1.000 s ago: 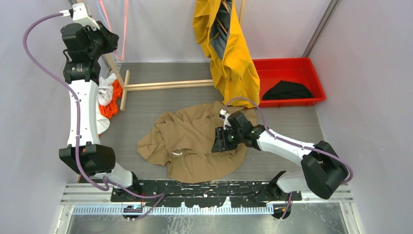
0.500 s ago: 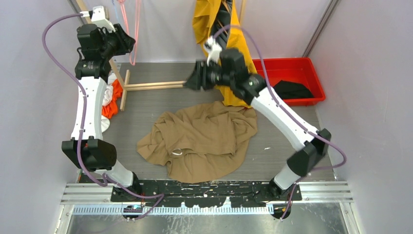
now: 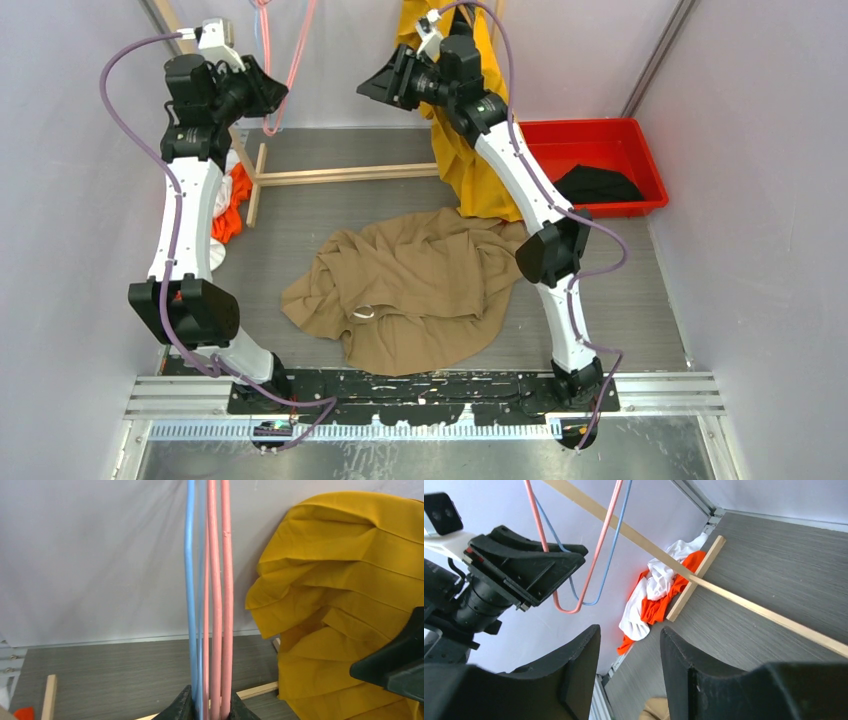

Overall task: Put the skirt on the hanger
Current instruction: Move the hanger to the clothesline.

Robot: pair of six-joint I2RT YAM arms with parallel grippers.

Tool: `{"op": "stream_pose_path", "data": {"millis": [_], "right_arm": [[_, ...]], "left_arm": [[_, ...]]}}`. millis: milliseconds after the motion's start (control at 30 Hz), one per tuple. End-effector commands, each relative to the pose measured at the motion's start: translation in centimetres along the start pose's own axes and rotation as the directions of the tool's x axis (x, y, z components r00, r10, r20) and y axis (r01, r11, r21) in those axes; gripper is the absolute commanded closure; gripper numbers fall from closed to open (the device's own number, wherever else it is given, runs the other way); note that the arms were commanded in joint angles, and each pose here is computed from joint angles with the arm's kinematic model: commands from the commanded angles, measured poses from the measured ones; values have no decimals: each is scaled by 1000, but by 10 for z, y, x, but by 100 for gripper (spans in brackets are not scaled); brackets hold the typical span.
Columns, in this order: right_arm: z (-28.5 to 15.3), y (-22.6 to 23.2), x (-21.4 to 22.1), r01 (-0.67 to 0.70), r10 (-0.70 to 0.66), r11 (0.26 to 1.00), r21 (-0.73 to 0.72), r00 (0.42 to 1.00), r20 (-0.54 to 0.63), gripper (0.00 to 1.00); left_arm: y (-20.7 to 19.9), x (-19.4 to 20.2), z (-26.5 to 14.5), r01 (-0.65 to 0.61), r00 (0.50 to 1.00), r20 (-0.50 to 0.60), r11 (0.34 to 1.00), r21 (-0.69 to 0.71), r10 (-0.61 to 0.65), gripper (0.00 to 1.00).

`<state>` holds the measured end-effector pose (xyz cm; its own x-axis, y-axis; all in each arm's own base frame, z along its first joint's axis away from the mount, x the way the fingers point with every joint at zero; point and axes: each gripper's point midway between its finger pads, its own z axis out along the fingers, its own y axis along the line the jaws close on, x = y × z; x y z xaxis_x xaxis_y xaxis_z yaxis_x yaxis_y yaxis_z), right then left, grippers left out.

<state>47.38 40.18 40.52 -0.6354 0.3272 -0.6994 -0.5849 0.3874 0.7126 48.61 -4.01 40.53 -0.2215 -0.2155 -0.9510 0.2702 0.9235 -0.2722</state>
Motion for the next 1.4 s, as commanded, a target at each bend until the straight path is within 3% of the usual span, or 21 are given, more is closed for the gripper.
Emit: {"op": "stream_pose_path", "data": {"millis": [0, 467, 867, 1367], "right_arm": [[-33, 74, -51, 56, -29, 980, -190, 989, 142, 47], [-26, 112, -17, 98, -73, 973, -207, 989, 125, 48], [-11, 99, -11, 144, -129, 983, -113, 983, 134, 48], [8, 94, -13, 142, -117, 975, -170, 982, 151, 53]], "left_arm": [[-31, -18, 3, -49, 997, 61, 992, 118, 42, 72], [-85, 9, 9, -81, 996, -24, 978, 193, 87, 70], [-90, 24, -14, -76, 995, -44, 972, 223, 88, 43], [-108, 37, -31, -26, 996, -72, 919, 394, 59, 44]]}}
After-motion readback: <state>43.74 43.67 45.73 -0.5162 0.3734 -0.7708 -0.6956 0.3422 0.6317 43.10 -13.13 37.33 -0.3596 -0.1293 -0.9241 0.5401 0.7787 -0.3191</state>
